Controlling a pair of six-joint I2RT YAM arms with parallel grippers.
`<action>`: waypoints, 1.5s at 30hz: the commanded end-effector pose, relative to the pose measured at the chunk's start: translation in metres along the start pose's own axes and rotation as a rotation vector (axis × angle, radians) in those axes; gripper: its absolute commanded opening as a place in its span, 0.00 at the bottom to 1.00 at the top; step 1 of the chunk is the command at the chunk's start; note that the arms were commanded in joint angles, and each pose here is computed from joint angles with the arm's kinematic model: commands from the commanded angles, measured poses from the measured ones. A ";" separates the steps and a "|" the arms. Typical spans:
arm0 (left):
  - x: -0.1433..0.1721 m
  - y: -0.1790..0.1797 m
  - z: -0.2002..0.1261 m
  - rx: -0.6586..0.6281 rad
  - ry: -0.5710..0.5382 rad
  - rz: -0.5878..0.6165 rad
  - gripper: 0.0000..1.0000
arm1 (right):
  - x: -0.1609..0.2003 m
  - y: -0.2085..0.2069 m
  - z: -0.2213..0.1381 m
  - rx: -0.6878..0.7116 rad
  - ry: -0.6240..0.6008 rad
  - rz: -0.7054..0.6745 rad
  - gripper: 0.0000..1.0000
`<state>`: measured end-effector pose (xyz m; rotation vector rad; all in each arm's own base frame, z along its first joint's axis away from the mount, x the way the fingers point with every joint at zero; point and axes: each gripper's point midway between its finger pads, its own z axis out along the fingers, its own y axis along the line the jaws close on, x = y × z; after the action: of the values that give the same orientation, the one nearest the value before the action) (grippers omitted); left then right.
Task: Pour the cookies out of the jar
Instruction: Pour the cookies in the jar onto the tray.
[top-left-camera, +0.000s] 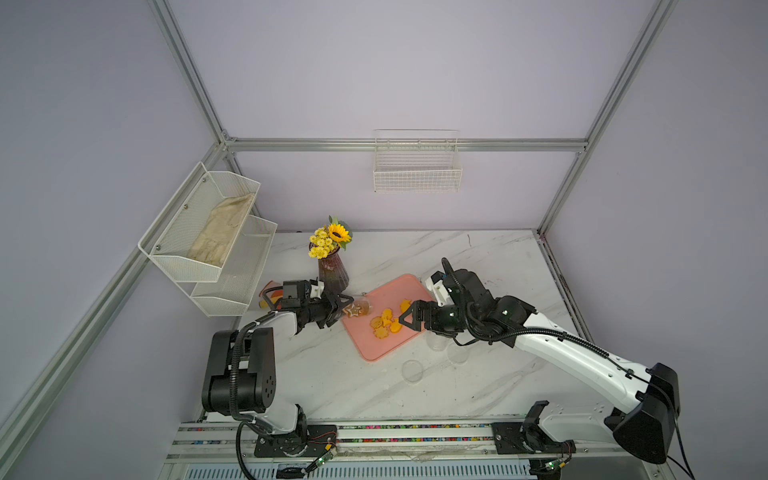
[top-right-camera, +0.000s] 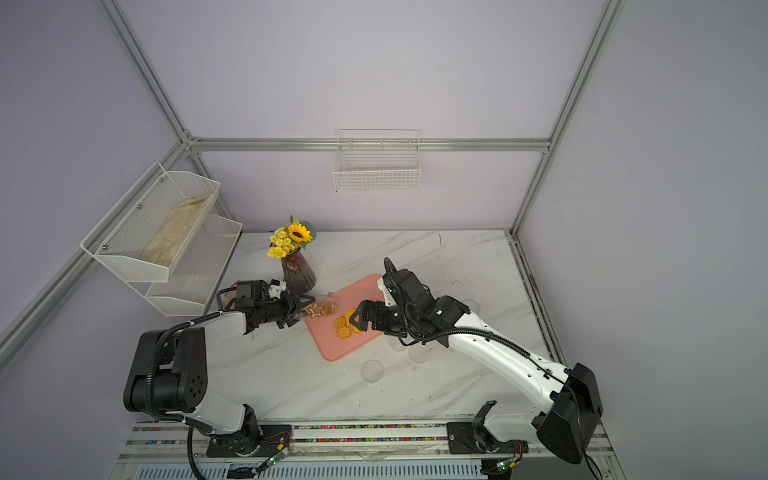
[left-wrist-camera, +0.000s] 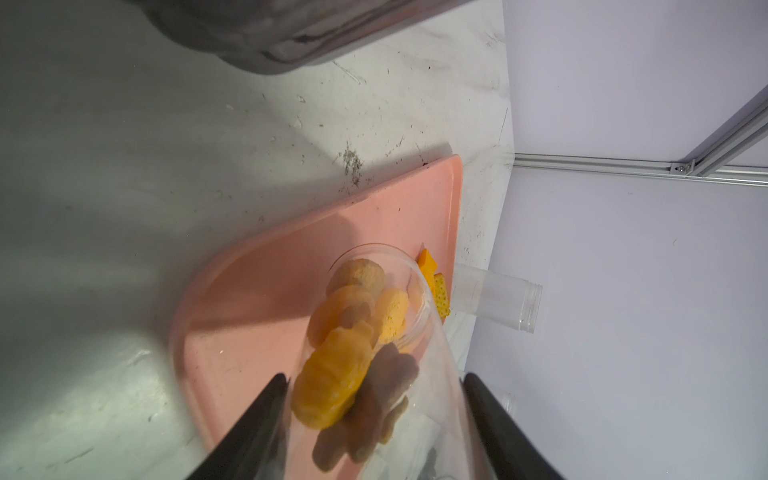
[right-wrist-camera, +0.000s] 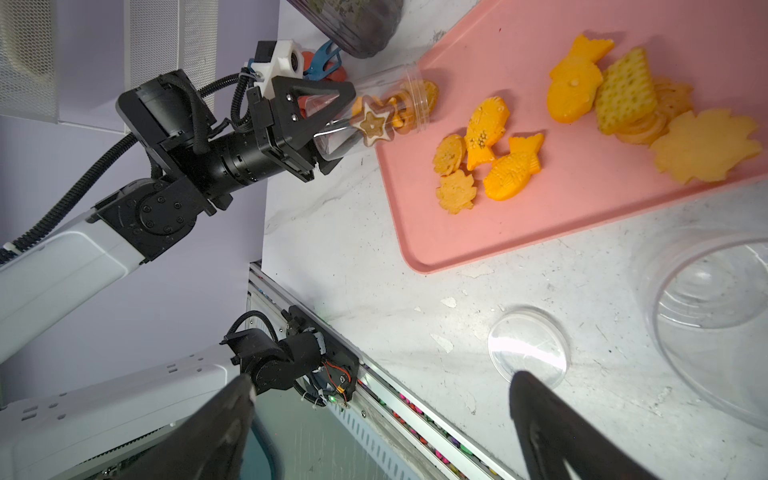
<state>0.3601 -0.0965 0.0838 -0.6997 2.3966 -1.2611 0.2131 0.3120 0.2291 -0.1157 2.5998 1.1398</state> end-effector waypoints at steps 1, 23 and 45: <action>-0.013 -0.014 -0.009 -0.030 -0.044 0.069 0.56 | -0.001 0.003 -0.002 -0.018 -0.012 0.004 0.97; -0.010 -0.024 -0.009 -0.028 -0.047 0.091 0.52 | -0.001 0.003 -0.001 -0.026 -0.016 0.000 0.97; -0.007 -0.029 -0.008 -0.033 -0.031 0.105 0.49 | 0.000 0.002 -0.002 -0.028 -0.020 0.000 0.97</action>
<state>0.3534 -0.1030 0.0838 -0.7029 2.4405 -1.2129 0.2133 0.3121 0.2248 -0.1169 2.5917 1.1456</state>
